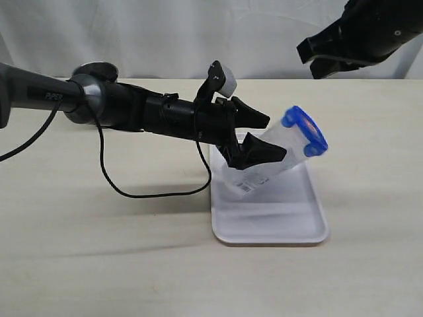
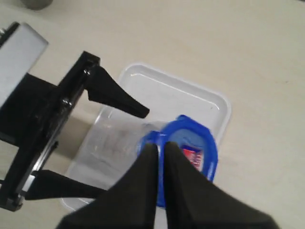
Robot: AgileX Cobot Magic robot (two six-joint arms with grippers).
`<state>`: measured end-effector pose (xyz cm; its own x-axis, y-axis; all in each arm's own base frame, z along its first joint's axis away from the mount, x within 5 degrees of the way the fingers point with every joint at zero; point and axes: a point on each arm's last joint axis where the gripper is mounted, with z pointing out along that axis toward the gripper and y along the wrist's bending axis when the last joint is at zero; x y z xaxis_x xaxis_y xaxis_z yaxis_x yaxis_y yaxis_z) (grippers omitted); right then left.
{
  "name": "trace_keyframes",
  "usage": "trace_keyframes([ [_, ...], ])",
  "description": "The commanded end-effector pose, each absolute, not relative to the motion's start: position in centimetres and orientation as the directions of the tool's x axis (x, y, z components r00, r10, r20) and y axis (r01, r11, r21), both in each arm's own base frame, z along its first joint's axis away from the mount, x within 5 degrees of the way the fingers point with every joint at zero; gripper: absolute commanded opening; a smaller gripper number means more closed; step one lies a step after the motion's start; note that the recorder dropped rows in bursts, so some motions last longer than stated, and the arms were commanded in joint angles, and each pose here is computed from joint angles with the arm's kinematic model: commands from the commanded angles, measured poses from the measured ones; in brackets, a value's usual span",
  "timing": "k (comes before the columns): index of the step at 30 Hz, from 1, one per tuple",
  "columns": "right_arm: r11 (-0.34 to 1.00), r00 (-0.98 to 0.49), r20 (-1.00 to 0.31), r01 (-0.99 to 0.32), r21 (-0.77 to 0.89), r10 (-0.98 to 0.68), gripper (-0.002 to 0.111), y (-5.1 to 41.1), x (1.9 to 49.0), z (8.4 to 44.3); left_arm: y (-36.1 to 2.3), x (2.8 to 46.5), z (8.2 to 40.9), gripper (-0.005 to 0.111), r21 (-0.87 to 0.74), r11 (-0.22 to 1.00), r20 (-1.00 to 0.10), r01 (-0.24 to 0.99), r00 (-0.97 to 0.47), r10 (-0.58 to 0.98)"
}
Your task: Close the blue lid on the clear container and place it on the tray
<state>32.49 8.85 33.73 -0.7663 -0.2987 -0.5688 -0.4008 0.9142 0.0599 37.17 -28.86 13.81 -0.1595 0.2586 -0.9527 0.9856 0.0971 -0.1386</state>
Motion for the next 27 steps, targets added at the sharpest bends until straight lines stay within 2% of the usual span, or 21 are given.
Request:
trace_keyframes([
  [1,0.921,-0.791,-0.53,-0.387,0.046,-0.306,0.005,8.6,32.6,32.3,-28.1,38.1,14.3,0.091,-0.099,0.136,-0.958,0.986,-0.131,0.256],
  [4,0.904,-0.774,-0.521,-0.428,0.011,-0.361,0.008,8.5,32.9,31.9,-27.1,38.8,14.4,0.091,-0.101,0.155,-0.958,0.983,-0.138,0.25],
  [7,0.901,-0.769,-0.505,-0.432,-0.042,-0.392,0.023,8.2,33.1,31.7,-26.0,39.3,14.5,0.091,-0.111,0.161,-0.959,0.981,-0.148,0.243],
  [9,0.928,-0.794,-0.498,-0.366,-0.066,-0.349,0.04,7.2,33.4,31.6,-25.6,39.5,14.5,0.091,-0.113,0.168,-0.959,0.979,-0.152,0.239],
  [11,0.972,-0.841,-0.492,-0.225,-0.064,-0.226,0.057,5.4,33.7,31.4,-25.5,39.4,14.5,0.09,-0.113,0.153,-0.957,0.982,-0.149,0.249],
  [13,0.99,-0.87,-0.472,-0.136,-0.042,-0.14,0.068,3.4,33.7,30.7,-25.5,39.2,14.5,0.09,-0.097,0.131,-0.954,0.987,-0.13,0.271],
  [16,0.996,-0.901,-0.431,-0.082,0.041,-0.057,0.071,1.6,33.6,29.1,-25.4,39.1,14.3,0.09,-0.085,0.113,-0.949,0.99,-0.115,0.295],
  [19,0.983,-0.922,-0.377,-0.137,0.119,-0.083,0.071,1.5,33.3,26.7,-25.4,39.0,14.2,0.09,-0.081,0.108,-0.947,0.991,-0.11,0.302],
  [23,0.984,-0.932,-0.359,-0.113,0.137,-0.057,0.071,1.5,33.5,23.6,-25.3,38.7,13.8,0.09,-0.093,0.079,-0.929,0.993,-0.115,0.352],
  [27,0.985,-0.93,-0.365,-0.1,0.144,-0.041,0.071,1.5,34.2,22.6,-25.3,37.6,12.8,0.09,-0.076,-0.022,-0.882,0.997,-0.057,0.468],
])
